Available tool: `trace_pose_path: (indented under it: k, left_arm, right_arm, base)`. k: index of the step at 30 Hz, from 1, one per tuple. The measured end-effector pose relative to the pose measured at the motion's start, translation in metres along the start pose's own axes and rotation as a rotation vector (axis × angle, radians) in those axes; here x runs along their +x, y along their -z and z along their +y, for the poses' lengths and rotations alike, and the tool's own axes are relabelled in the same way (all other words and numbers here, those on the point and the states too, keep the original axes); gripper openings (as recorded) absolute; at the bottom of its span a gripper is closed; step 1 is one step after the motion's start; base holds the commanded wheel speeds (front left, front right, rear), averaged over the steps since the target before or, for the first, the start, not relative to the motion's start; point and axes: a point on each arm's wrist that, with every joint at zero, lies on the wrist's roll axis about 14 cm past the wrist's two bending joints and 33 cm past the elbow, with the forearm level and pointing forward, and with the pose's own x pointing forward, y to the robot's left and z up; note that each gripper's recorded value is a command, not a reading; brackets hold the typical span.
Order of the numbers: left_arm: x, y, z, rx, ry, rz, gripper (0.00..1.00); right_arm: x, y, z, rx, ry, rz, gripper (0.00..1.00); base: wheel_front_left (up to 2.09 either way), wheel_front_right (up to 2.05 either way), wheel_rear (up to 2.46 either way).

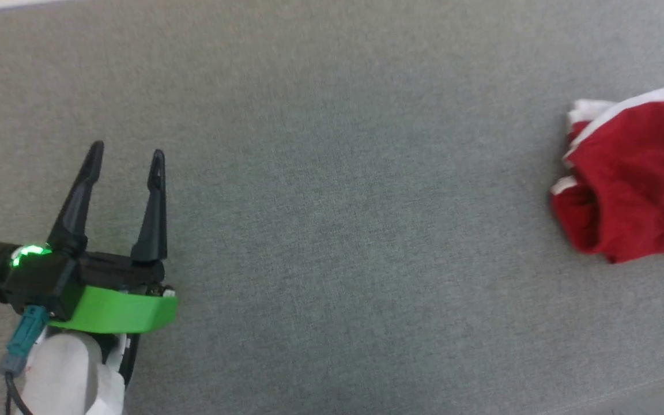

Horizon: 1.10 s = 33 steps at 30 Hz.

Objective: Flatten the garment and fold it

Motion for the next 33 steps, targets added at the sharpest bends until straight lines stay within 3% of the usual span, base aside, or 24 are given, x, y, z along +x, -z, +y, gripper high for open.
trace_pose_path:
  k: [7, 14, 15, 16, 26, 29, 33]
  left_arm:
    - [0.002, 0.036, 0.018, 0.007, -0.016, 0.06, 1.0]
    - [-0.002, 0.056, 0.029, 0.013, -0.03, 0.1, 1.0]
    - [-0.002, 0.058, 0.03, 0.015, -0.034, 0.104, 1.0]
    - [-0.002, 0.059, 0.03, 0.014, -0.033, 0.107, 1.0]
    - [-0.006, 0.047, 0.026, 0.022, -0.034, 0.102, 1.0]
    - [-0.009, 0.038, 0.026, 0.015, -0.053, 0.093, 1.0]
    - [-0.014, 0.022, 0.024, 0.002, -0.086, 0.072, 1.0]
  right_arm:
    - [0.028, 0.022, -0.047, 0.07, 0.138, 0.101, 0.0]
    - [0.04, 0.04, -0.072, 0.126, 0.241, 0.142, 0.0]
    - [0.039, 0.042, -0.074, 0.145, 0.253, 0.144, 0.95]
    - [0.039, 0.044, -0.076, 0.145, 0.262, 0.141, 1.0]
    - [0.019, 0.02, -0.105, 0.204, 0.341, -0.041, 1.0]
    - [0.002, -0.008, -0.118, 0.238, 0.356, -0.184, 1.0]
    - [-0.037, -0.076, -0.124, 0.224, 0.341, -0.492, 1.0]
  base:
    - [0.0, 0.0, 0.0]
    - [0.0, 0.0, 0.0]
    - [0.0, 0.0, 0.0]
    - [0.0, 0.0, 0.0]
    - [0.0, 0.0, 0.0]
    - [0.0, 0.0, 0.0]
    - [0.0, 0.0, 0.0]
